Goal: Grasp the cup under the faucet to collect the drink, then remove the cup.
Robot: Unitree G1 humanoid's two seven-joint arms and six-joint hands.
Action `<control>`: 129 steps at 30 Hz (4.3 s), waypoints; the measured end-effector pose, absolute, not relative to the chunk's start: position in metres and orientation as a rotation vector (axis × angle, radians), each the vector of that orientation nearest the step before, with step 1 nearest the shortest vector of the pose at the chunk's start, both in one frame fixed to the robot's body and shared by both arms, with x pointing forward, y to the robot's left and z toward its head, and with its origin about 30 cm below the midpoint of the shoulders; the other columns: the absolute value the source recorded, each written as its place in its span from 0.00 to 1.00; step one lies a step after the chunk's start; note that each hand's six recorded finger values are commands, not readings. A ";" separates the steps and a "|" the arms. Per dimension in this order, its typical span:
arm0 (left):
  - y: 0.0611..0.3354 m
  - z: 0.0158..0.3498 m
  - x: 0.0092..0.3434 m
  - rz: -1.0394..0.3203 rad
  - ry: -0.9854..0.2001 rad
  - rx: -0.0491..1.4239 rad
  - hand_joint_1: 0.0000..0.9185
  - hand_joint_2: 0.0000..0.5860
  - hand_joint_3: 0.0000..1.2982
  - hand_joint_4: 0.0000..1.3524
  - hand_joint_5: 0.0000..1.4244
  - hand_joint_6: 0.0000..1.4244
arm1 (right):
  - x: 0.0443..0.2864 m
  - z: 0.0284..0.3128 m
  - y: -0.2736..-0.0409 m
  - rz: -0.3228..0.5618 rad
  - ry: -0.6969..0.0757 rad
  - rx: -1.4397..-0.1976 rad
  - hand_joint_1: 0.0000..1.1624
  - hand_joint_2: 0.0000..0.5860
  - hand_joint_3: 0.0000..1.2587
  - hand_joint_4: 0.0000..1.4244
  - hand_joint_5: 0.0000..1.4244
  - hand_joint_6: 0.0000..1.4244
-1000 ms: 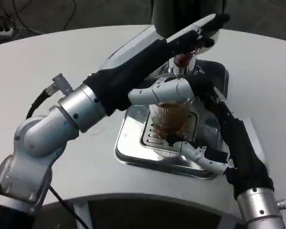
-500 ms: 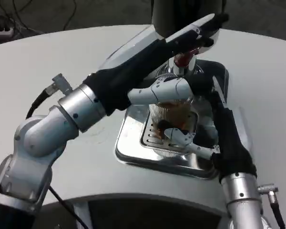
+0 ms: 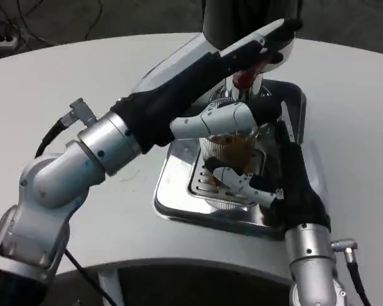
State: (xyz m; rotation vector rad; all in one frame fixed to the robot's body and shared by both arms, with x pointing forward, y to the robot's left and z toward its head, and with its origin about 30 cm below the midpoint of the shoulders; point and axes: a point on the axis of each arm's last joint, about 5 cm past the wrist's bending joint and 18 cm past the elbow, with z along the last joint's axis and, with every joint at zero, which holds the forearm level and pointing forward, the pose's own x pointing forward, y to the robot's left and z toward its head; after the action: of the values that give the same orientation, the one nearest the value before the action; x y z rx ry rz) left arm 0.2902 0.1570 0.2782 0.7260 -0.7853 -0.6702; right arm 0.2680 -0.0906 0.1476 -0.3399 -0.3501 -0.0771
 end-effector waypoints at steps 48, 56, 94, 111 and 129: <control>0.166 0.277 0.294 -0.637 -0.764 0.732 0.00 0.19 0.06 0.03 0.11 0.05 | 0.291 0.147 -0.059 -0.144 -0.347 -0.290 0.68 0.27 0.14 0.26 0.27 0.22; 0.166 0.277 0.294 -0.637 -0.762 0.731 0.00 0.19 0.06 0.03 0.11 0.05 | 0.291 0.147 -0.059 -0.161 -0.353 -0.287 0.70 0.28 0.22 0.33 0.36 0.30; 0.165 0.248 0.293 -0.652 -0.636 0.201 0.00 0.21 0.00 0.00 0.03 0.01 | 0.272 0.139 -0.069 -0.176 -0.367 -0.281 0.74 0.29 0.52 0.51 0.60 0.54; 0.178 0.246 0.265 -0.592 -0.685 0.240 0.00 0.21 0.00 0.00 0.03 0.00 | 0.261 0.137 -0.075 -0.169 -0.359 -0.283 0.74 0.29 0.53 0.52 0.60 0.56; 0.216 0.241 0.224 -0.470 -0.774 0.420 0.00 0.21 0.00 0.00 0.04 0.00 | 0.238 0.142 -0.083 -0.119 -0.401 -0.280 0.74 0.29 0.53 0.52 0.61 0.56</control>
State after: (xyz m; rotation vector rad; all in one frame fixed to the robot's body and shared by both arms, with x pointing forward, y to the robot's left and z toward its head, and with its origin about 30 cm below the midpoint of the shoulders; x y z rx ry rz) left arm 0.2244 0.2156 0.2408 0.4204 -0.7736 -0.4698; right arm 0.2383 -0.0827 0.1421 -0.2802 -0.4006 -0.1193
